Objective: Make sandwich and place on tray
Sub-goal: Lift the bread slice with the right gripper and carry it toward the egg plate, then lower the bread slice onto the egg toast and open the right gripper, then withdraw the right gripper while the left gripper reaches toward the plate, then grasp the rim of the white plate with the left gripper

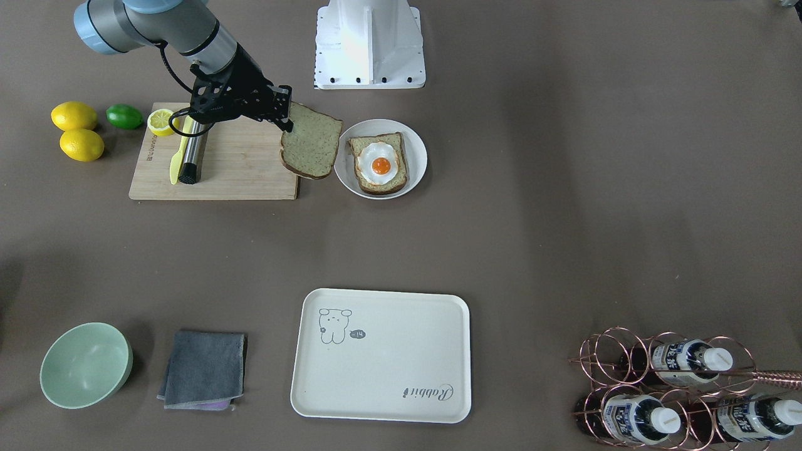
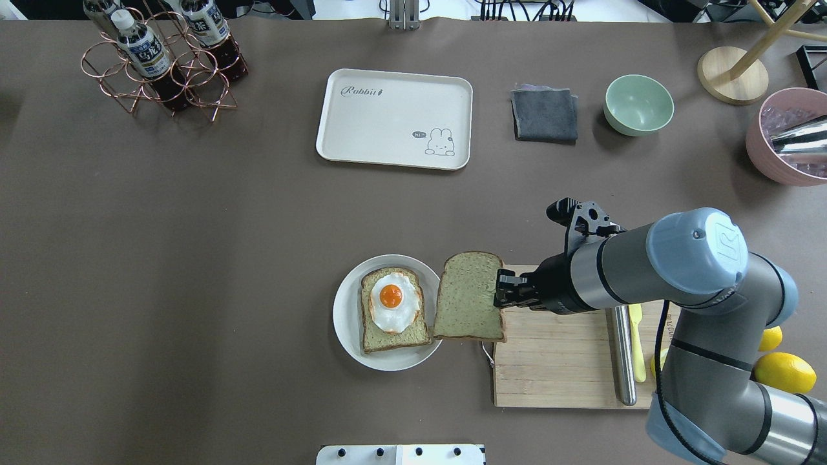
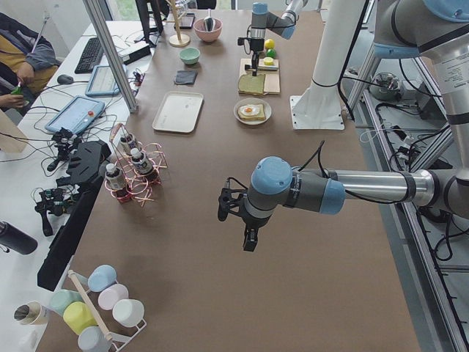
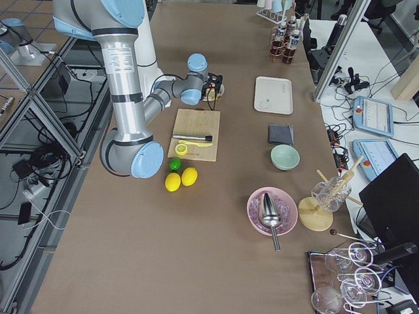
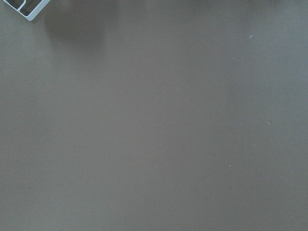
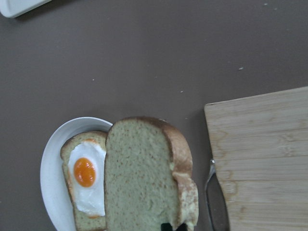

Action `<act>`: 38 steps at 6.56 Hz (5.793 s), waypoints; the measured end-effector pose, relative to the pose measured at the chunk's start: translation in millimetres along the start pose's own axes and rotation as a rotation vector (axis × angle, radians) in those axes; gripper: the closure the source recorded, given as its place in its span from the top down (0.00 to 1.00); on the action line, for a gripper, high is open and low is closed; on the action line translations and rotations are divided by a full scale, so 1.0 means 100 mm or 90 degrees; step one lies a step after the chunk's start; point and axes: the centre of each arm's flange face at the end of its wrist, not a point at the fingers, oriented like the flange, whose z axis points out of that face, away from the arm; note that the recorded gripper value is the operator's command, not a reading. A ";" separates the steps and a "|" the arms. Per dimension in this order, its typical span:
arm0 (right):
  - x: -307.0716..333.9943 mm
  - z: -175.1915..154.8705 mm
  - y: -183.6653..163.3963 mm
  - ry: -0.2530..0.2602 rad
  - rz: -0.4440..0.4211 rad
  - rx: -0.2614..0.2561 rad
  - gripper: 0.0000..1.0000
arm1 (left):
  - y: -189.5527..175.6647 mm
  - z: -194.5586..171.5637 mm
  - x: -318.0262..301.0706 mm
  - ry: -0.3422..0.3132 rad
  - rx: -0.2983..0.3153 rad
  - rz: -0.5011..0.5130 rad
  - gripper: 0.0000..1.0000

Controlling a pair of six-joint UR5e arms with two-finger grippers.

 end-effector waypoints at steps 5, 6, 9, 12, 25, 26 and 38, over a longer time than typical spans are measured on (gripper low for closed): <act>-0.69 0.55 0.17 -0.044 -0.063 -0.035 0.00 | 0.00 -0.01 0.00 0.000 0.001 0.001 0.98; -0.70 0.64 0.14 -0.050 -0.075 -0.034 0.00 | 0.00 -0.01 0.00 0.000 0.002 0.000 0.98; -0.60 0.88 0.05 -0.073 -0.088 -0.035 0.00 | 0.00 -0.03 0.00 -0.001 0.004 -0.001 0.98; -0.57 0.99 0.01 -0.067 -0.085 -0.036 0.44 | 0.00 -0.03 0.00 -0.001 0.004 -0.001 0.98; 1.39 -0.56 -1.48 0.024 -0.076 -0.024 0.99 | -1.21 1.04 4.05 0.152 -0.012 -0.108 0.86; 1.74 -0.77 -1.55 0.037 -0.087 -0.027 0.99 | -1.23 1.22 4.53 0.157 -0.021 -0.105 0.87; 3.26 -1.59 -1.25 0.111 -0.126 -0.015 1.00 | -0.21 2.38 6.52 0.115 -0.080 -0.092 0.30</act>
